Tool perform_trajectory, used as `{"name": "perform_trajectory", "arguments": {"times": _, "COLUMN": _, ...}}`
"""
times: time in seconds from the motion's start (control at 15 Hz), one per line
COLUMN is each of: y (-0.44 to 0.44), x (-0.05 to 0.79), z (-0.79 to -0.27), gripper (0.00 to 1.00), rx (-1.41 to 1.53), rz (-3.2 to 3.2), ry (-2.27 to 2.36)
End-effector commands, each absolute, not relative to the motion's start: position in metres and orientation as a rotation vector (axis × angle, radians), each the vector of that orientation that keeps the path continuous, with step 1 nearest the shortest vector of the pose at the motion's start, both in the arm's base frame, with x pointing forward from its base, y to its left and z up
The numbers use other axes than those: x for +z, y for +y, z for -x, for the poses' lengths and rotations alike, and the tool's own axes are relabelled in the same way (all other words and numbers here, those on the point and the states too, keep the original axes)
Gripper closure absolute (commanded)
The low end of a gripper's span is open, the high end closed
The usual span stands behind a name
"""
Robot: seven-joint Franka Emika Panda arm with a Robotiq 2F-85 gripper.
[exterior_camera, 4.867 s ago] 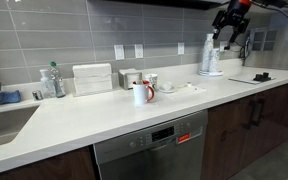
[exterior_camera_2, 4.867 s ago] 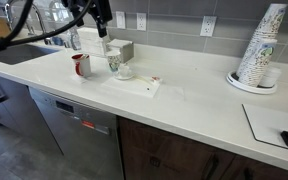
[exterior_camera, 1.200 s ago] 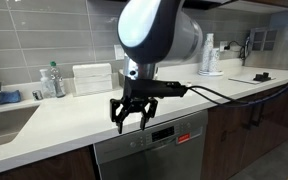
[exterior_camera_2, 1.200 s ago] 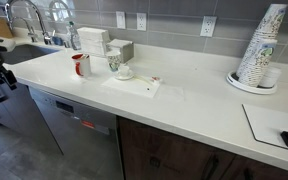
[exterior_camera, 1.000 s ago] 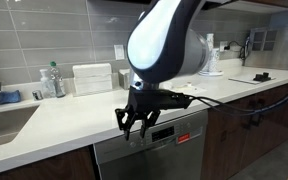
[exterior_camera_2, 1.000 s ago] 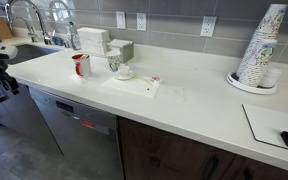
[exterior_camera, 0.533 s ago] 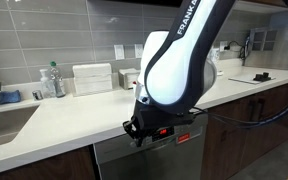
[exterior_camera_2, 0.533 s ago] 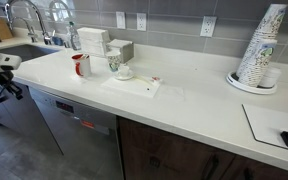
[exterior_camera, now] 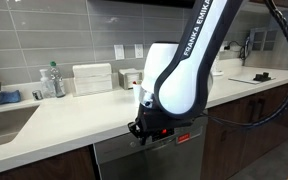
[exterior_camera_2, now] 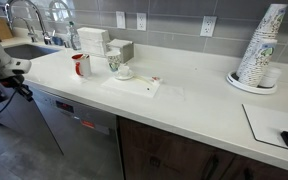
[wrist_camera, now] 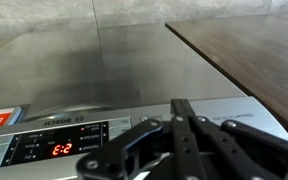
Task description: Press a button on the dishwasher
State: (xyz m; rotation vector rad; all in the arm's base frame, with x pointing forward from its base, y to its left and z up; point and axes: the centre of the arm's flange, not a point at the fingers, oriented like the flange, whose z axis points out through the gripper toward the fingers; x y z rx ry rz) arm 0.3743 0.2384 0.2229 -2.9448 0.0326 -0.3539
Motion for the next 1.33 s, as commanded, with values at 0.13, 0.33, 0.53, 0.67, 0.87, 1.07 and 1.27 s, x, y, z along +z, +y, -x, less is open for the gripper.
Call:
{"name": "perform_trajectory", "arguments": {"times": 0.13, "y": 0.263, "x": 0.193, "z": -0.394, "gripper": 1.0, "rx": -0.378, "rz": 2.918, "ry": 0.025}}
{"name": "perform_trajectory", "arguments": {"times": 0.33, "y": 0.27, "x": 0.183, "z": -0.397, "gripper": 1.0, "rx": -0.365, "rz": 2.913, "ry": 0.021}}
{"name": "perform_trajectory", "arguments": {"times": 0.53, "y": 0.27, "x": 0.176, "z": -0.399, "gripper": 1.0, "rx": -0.378, "rz": 2.926, "ry": 0.037}}
{"name": "perform_trajectory", "arguments": {"times": 0.67, "y": 0.269, "x": 0.176, "z": -0.402, "gripper": 1.0, "rx": -0.4, "rz": 2.934, "ry": 0.045}}
{"name": "perform_trajectory", "arguments": {"times": 0.87, "y": 0.269, "x": 0.176, "z": -0.405, "gripper": 1.0, "rx": -0.431, "rz": 2.929, "ry": 0.041}}
{"name": "perform_trajectory", "arguments": {"times": 1.07, "y": 0.274, "x": 0.172, "z": -0.409, "gripper": 1.0, "rx": -0.428, "rz": 2.928, "ry": 0.016}}
{"name": "perform_trajectory", "arguments": {"times": 1.27, "y": 0.274, "x": 0.169, "z": -0.409, "gripper": 1.0, "rx": -0.439, "rz": 2.938, "ry": 0.033}}
